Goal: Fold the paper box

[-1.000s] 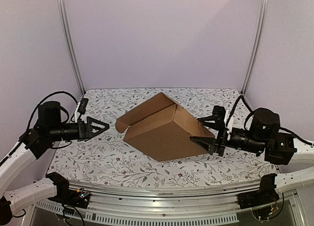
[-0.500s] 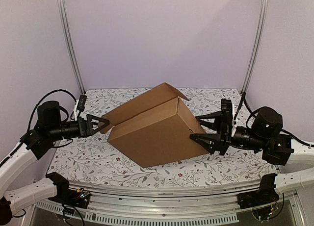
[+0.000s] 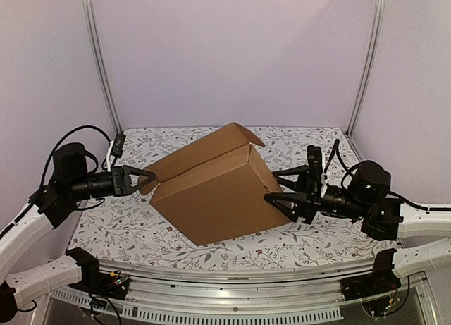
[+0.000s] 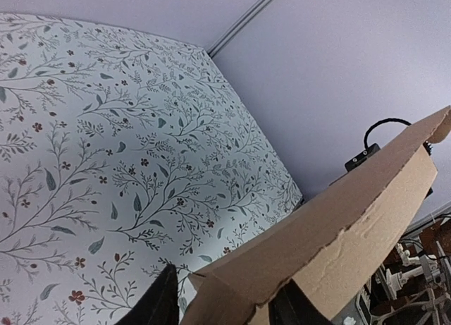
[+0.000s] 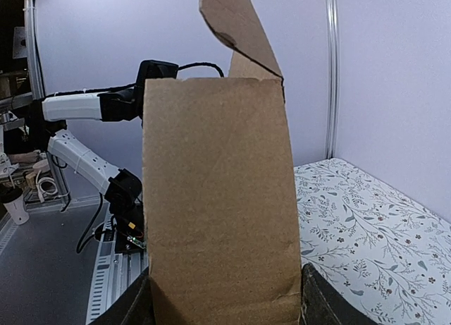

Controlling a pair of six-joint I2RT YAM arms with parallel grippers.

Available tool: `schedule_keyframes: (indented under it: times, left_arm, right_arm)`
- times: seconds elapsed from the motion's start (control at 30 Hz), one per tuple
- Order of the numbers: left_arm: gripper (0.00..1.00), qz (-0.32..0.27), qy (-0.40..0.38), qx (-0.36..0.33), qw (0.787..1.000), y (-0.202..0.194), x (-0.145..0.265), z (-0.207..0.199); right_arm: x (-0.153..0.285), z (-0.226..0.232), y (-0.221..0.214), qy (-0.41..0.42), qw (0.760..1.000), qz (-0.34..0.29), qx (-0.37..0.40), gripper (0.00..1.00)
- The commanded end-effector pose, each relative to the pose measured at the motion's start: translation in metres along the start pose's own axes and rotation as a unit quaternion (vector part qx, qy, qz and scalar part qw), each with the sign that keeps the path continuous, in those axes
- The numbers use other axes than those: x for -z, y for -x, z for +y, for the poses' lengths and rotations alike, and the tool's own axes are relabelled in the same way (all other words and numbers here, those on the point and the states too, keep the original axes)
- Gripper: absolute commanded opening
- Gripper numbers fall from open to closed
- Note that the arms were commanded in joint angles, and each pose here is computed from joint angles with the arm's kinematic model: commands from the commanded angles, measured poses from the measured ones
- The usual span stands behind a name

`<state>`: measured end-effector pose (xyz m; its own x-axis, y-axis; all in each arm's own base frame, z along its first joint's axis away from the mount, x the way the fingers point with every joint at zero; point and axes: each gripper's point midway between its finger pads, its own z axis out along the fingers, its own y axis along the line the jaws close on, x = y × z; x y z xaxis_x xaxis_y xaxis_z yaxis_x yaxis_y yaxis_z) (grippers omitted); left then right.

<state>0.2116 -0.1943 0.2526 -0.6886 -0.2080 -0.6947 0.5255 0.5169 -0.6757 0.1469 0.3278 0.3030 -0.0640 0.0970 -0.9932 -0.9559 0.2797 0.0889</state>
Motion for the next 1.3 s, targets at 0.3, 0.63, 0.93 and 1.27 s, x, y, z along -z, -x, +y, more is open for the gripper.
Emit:
schedule_keyframes:
  times: [0.3, 0.63, 0.93, 1.27]
  left_arm:
    - [0.07, 0.011, 0.006, -0.039, 0.999, 0.012, -0.003, -0.006]
    - [0.0, 0.046, 0.019, -0.033, 0.998, -0.001, -0.024, 0.0]
    - [0.0, 0.071, 0.049, -0.039, 0.995, -0.023, -0.043, 0.007]
    - [0.0, 0.09, 0.083, -0.049, 0.991, -0.047, -0.056, 0.019]
  right_arm:
    - [-0.001, -0.019, -0.034, -0.034, 0.998, -0.031, 0.04, 0.18]
    - [-0.001, -0.041, -0.073, -0.084, 0.99, -0.075, 0.085, 0.14]
    - [-0.022, -0.052, -0.126, -0.097, 0.989, -0.003, 0.109, 0.12]
    - [-0.028, -0.06, -0.166, -0.105, 0.986, 0.05, 0.121, 0.2]
